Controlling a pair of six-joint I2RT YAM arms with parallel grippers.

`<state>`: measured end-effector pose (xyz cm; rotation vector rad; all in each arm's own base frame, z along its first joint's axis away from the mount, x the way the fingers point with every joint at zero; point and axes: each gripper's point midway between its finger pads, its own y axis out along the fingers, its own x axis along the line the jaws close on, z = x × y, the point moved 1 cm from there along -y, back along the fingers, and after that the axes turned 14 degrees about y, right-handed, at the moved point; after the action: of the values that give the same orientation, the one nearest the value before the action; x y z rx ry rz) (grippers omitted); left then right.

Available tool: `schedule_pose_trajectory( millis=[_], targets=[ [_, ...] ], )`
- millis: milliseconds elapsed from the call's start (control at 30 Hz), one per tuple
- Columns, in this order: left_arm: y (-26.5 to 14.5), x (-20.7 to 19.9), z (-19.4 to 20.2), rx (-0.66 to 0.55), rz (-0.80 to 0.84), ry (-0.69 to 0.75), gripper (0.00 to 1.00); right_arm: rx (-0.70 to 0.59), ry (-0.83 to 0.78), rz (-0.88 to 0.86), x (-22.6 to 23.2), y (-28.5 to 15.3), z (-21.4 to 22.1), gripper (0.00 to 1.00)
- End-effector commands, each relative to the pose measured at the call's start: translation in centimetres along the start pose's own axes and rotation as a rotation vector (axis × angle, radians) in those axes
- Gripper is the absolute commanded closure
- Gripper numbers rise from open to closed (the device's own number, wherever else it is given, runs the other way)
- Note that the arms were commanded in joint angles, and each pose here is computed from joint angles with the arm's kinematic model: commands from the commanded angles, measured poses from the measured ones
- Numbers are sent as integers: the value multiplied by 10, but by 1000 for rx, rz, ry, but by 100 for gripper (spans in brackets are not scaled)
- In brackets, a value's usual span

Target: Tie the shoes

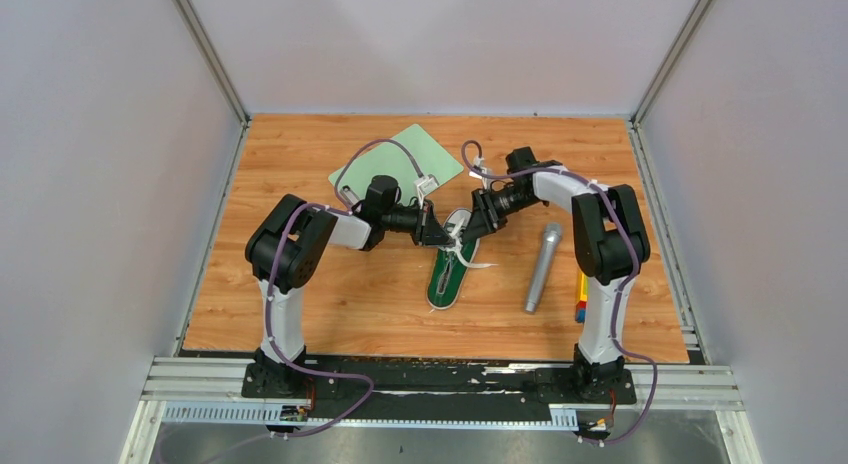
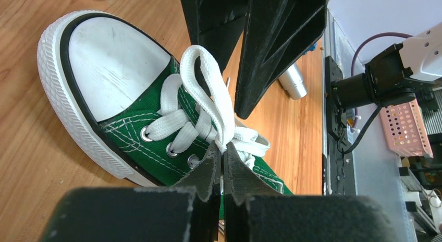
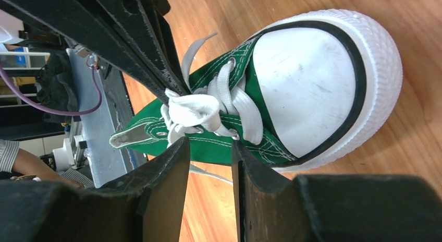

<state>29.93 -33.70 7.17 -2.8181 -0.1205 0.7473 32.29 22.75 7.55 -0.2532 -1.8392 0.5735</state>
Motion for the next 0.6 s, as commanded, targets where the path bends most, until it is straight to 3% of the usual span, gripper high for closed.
schedule_pose_trajectory(
  millis=[0,567],
  targets=[
    [-4,-14,-19,-16,44,73,100,-5,-52,48,-3,6,-11,64],
    [-4,-16,-23,-23,49,76,100,47,-78,-92,25,24,-1,64]
  ],
)
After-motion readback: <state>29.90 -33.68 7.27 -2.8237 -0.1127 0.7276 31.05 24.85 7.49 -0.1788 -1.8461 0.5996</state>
